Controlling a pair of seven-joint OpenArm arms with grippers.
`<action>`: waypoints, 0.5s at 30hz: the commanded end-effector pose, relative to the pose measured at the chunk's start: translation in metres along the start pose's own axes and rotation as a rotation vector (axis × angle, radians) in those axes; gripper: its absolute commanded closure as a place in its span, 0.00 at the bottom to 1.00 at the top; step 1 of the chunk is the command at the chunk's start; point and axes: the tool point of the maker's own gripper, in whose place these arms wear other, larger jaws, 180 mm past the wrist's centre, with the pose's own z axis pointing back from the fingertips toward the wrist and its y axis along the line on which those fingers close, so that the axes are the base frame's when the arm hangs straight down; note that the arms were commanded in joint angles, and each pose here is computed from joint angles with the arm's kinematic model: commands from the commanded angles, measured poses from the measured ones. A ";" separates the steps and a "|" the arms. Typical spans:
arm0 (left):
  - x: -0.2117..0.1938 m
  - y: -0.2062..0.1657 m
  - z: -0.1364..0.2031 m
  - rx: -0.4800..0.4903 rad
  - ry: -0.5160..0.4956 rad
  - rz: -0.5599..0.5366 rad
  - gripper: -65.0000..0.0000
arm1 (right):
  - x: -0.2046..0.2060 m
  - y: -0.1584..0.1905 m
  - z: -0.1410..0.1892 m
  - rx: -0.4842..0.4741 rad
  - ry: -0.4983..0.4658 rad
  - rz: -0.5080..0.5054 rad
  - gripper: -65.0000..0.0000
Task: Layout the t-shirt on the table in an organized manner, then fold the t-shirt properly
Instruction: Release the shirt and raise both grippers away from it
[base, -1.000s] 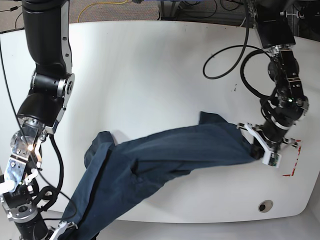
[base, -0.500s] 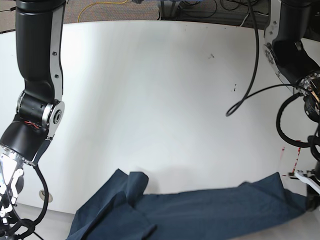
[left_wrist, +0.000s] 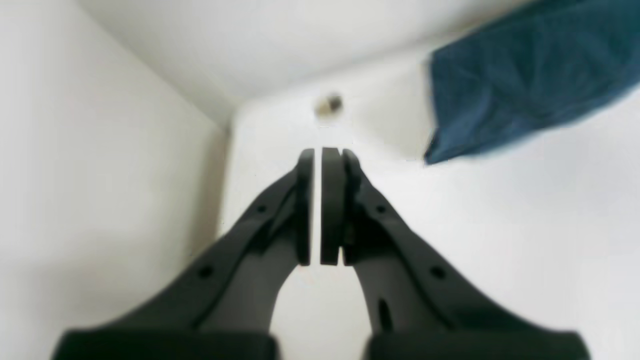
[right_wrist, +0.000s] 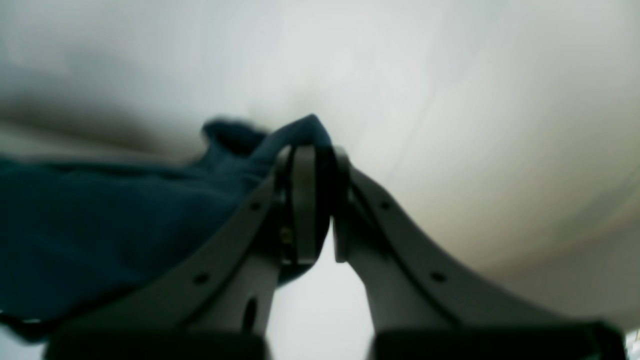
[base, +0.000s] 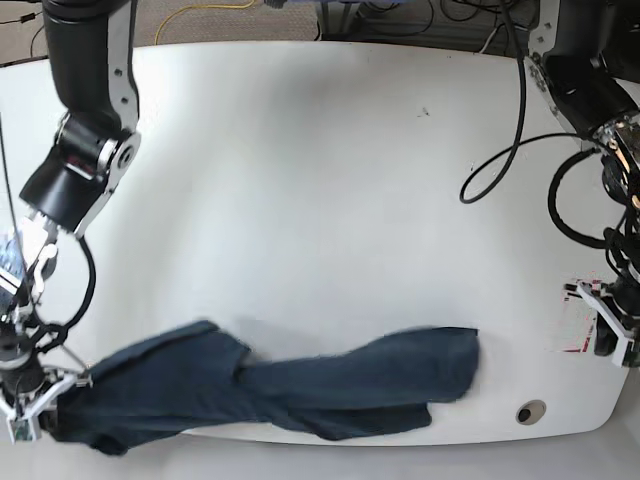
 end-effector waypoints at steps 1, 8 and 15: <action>-0.008 -0.007 0.004 -0.010 -0.020 0.002 1.00 | -0.020 0.008 0.016 0.020 -0.013 -0.004 1.00; -0.083 -0.033 0.016 -0.061 0.084 0.054 1.00 | -0.139 0.056 0.057 0.109 0.179 -0.103 1.00; -0.129 -0.056 0.027 -0.113 0.186 0.058 1.00 | -0.211 0.089 0.102 0.163 0.293 -0.194 1.00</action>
